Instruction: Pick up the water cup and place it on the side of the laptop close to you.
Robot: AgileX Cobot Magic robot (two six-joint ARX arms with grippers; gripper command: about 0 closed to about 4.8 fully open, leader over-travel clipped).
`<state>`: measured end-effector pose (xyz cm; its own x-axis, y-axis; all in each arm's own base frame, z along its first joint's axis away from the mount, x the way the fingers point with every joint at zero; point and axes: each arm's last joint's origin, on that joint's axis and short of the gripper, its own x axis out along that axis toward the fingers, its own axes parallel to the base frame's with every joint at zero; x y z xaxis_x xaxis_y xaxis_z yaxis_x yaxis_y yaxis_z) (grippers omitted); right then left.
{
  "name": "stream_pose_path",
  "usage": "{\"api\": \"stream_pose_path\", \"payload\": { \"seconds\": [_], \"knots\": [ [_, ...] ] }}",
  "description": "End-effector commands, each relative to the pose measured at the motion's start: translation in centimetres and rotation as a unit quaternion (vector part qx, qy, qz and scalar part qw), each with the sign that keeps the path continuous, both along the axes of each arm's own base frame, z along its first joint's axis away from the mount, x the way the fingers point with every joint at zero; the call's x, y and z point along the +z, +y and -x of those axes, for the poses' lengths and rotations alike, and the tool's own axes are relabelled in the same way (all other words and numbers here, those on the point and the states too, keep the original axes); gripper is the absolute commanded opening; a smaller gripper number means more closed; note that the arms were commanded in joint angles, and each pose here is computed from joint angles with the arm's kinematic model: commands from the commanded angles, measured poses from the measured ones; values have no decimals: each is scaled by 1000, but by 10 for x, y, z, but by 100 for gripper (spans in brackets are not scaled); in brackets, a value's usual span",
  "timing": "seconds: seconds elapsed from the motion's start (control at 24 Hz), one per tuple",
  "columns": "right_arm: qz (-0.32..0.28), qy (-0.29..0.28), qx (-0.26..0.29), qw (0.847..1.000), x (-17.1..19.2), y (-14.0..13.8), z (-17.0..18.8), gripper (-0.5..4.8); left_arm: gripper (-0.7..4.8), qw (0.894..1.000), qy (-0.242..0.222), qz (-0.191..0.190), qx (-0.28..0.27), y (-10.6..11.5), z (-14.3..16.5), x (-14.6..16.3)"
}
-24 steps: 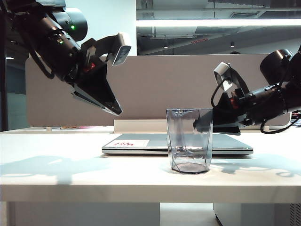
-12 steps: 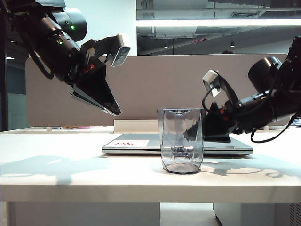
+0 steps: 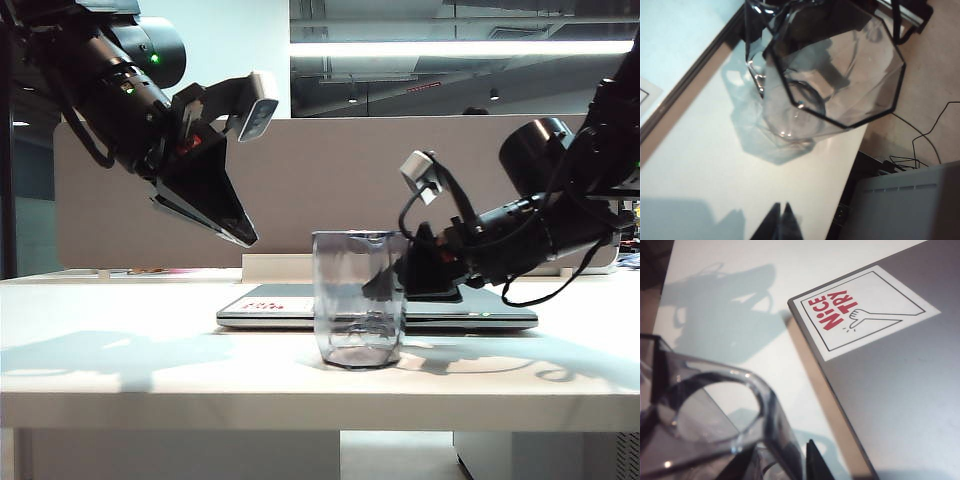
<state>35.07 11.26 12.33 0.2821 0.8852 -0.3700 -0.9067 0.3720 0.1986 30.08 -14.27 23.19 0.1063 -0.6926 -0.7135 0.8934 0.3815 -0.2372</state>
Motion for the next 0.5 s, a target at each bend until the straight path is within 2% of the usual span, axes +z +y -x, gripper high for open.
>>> {"api": "stream_pose_path", "payload": {
  "seconds": [0.04, 0.21, 0.5],
  "knots": [
    [22, -23, -26, 999, 3, 6, -1, 137, -6, 1000, 2, 1, -1, 0, 1, 2],
    [29, -31, -36, 998, 3, 8, -2, 84, -6, 1000, 2, 1, -1, 0, 1, 2],
    [17, -61, -38, 997, 8, 10, -5, 84, -6, 1000, 1, 1, -1, 0, 1, 2]
  ]
}}
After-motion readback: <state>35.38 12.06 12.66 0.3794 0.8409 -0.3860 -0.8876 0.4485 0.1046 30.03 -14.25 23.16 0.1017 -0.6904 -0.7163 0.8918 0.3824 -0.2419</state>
